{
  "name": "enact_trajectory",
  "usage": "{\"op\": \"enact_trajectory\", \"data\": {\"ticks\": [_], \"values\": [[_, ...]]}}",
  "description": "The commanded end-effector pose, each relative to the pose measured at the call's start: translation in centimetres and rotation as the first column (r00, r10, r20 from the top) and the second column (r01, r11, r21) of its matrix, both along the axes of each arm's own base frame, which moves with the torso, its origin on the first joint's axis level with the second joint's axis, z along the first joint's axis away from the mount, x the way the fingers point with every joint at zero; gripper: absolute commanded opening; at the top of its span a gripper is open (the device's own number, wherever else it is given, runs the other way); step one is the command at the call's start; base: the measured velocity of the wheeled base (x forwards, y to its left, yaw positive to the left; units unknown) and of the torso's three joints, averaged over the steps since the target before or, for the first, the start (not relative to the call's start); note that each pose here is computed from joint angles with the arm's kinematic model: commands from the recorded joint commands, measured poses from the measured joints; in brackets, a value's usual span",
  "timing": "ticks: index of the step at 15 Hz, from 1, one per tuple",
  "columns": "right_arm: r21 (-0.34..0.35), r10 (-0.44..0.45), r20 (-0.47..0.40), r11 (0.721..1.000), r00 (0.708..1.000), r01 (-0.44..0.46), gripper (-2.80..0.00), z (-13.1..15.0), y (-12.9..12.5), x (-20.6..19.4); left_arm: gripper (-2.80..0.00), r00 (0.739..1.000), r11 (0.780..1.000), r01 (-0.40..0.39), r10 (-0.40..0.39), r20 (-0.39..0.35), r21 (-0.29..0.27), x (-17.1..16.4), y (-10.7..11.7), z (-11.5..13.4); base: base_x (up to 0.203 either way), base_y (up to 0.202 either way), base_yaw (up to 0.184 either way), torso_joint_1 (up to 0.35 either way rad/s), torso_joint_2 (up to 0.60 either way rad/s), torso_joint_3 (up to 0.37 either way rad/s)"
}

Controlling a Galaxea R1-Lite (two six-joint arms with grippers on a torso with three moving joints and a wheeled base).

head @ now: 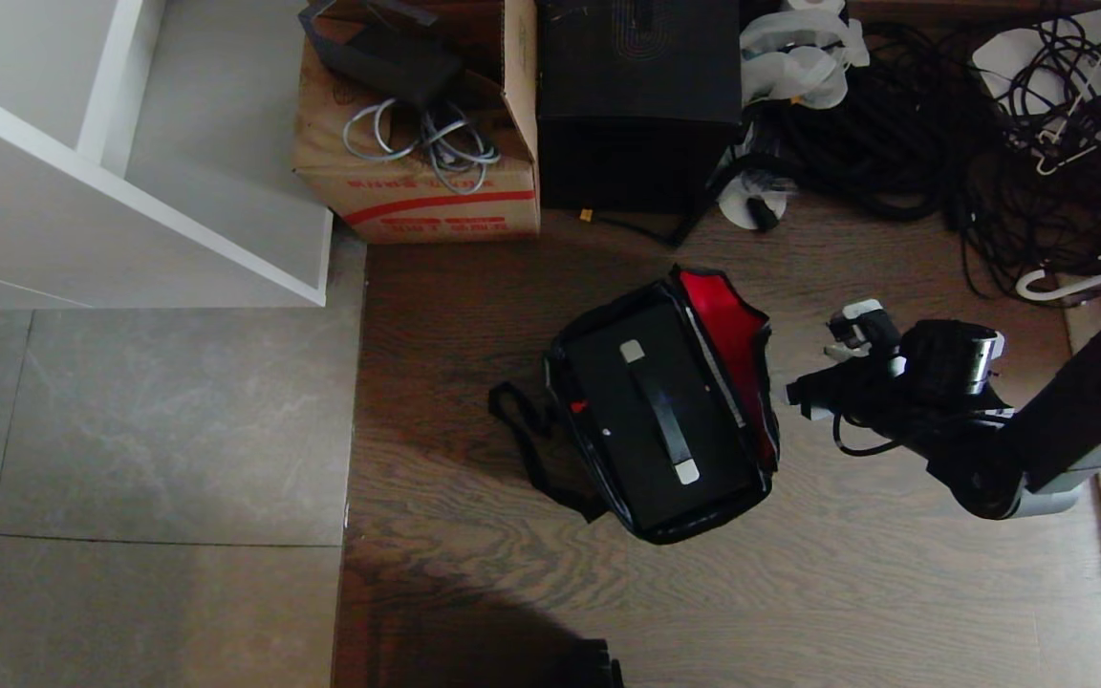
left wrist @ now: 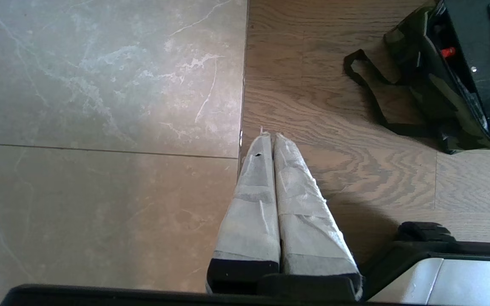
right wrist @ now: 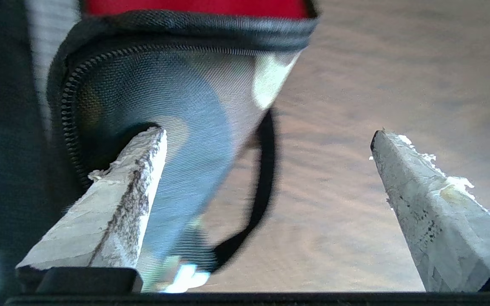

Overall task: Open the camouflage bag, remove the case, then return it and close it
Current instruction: Close the top of the storage box

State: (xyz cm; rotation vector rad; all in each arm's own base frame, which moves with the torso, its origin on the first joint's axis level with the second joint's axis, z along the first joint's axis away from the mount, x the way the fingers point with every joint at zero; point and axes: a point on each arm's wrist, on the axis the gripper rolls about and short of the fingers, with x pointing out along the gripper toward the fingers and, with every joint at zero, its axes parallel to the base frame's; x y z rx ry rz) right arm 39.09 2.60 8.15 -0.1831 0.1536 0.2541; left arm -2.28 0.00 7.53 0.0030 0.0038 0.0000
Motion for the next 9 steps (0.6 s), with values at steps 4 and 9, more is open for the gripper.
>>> {"op": "enact_trajectory", "data": {"ticks": [4,9], "values": [[0.36,-0.004,-0.174,0.931,0.985,0.067,0.0,-0.5,1.8,0.3,-2.8,1.0,1.0,0.0,0.0,-0.001,0.0,0.0,0.0,0.0,0.0,0.0,0.0,0.0,0.0,0.0],[0.594,0.039,-0.31,0.788,0.95,0.161,0.0,0.9,1.8,0.9,-2.8,1.0,1.0,0.0,0.0,-0.001,0.0,0.0,0.0,0.0,0.0,0.0,0.0,0.0,0.0,0.0]]}}
